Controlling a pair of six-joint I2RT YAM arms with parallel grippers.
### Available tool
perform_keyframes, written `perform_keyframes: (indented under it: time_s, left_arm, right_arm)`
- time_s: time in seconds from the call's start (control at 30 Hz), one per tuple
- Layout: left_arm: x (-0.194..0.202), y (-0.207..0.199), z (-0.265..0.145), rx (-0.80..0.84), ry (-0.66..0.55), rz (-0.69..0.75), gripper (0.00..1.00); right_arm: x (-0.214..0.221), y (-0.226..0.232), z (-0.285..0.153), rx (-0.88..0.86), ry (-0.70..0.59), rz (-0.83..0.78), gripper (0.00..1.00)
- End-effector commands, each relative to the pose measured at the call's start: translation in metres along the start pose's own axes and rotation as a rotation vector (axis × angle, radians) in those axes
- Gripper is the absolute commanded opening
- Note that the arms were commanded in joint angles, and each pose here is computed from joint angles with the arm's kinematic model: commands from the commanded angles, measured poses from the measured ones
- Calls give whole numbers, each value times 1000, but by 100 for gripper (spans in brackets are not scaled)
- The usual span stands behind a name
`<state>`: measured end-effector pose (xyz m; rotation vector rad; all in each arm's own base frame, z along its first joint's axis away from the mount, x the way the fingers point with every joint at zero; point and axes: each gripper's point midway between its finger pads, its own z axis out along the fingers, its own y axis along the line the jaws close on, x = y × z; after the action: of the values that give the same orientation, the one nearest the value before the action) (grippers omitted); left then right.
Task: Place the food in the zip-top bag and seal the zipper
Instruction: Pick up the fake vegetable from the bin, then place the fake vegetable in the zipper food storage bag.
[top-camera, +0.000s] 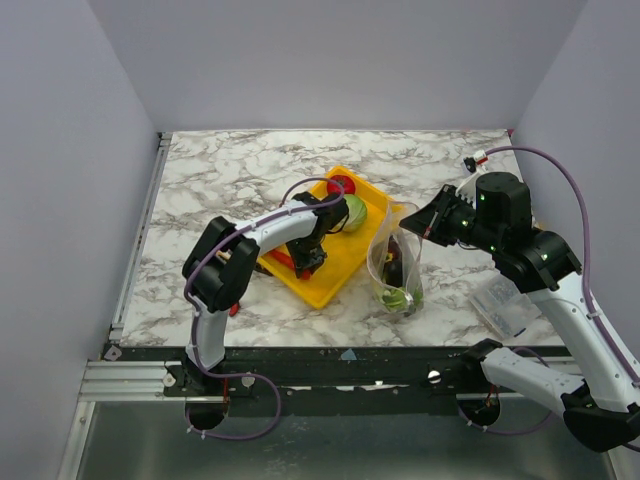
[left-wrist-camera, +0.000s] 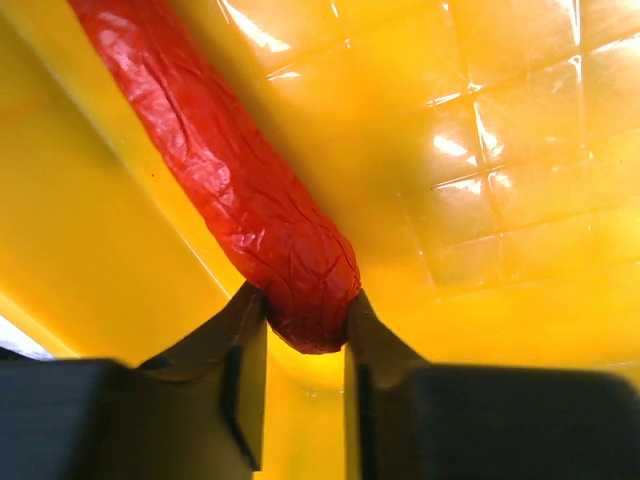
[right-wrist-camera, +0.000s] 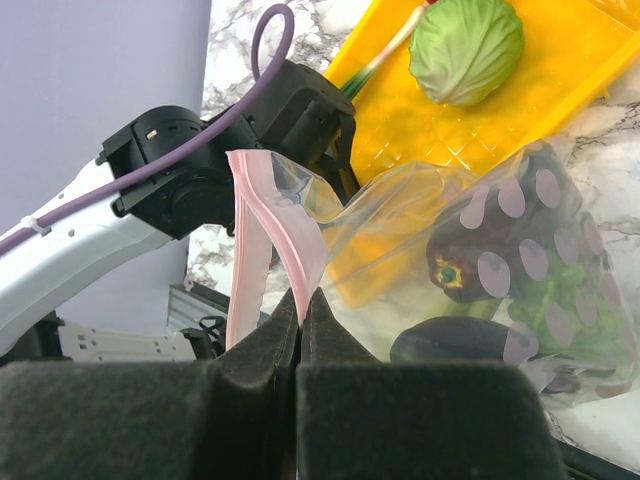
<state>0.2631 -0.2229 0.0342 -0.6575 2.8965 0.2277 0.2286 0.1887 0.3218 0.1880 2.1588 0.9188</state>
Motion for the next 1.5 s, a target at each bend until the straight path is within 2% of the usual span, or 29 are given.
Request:
perform_keyframes:
  time_s: [0.0, 0.1, 0.33, 0.53, 0.67, 0.8, 0.93, 1.0, 1.07, 1.13, 1.33, 1.47]
  left_arm:
    - [-13, 2, -22, 39, -63, 20, 8]
    - [-10, 2, -38, 93, -68, 34, 0]
    - [25, -5, -105, 370, -16, 69, 0]
    - [64, -6, -160, 680, 48, 120, 0]
    - [72, -3, -208, 950, 4, 155, 0]
    - [86, 3, -282, 1366, -73, 301, 0]
    - [106, 27, -359, 1732, -183, 545, 0]
    - [116, 37, -380, 1807, -226, 671, 0]
    - [121, 41, -387, 1798, -213, 741, 0]
    - [130, 45, -389, 1780, -121, 777, 0]
    - [183, 53, -399, 1850, 312, 877, 0]
    - [195, 43, -392, 1769, 542, 791, 0]
  right_arm:
    - [-10, 8, -4, -23, -35, 3, 1]
    - [-10, 7, -4, -20, -38, 2, 1]
    - [-13, 8, -6, -14, -46, 3, 1]
    - [-14, 8, -6, -13, -52, 6, 1]
    - [-14, 8, -7, -13, -51, 6, 1]
    - [-15, 9, -7, -16, -56, 11, 1]
    - [-15, 10, -6, -12, -42, -1, 1]
    - [-16, 8, -7, -7, -55, 0, 1]
    - [-16, 9, -9, -12, -59, 3, 1]
    - [-15, 8, -9, -9, -52, 1, 1]
    - [-15, 6, -8, -7, -59, -4, 1]
    - [-12, 7, -5, -9, -38, -7, 1]
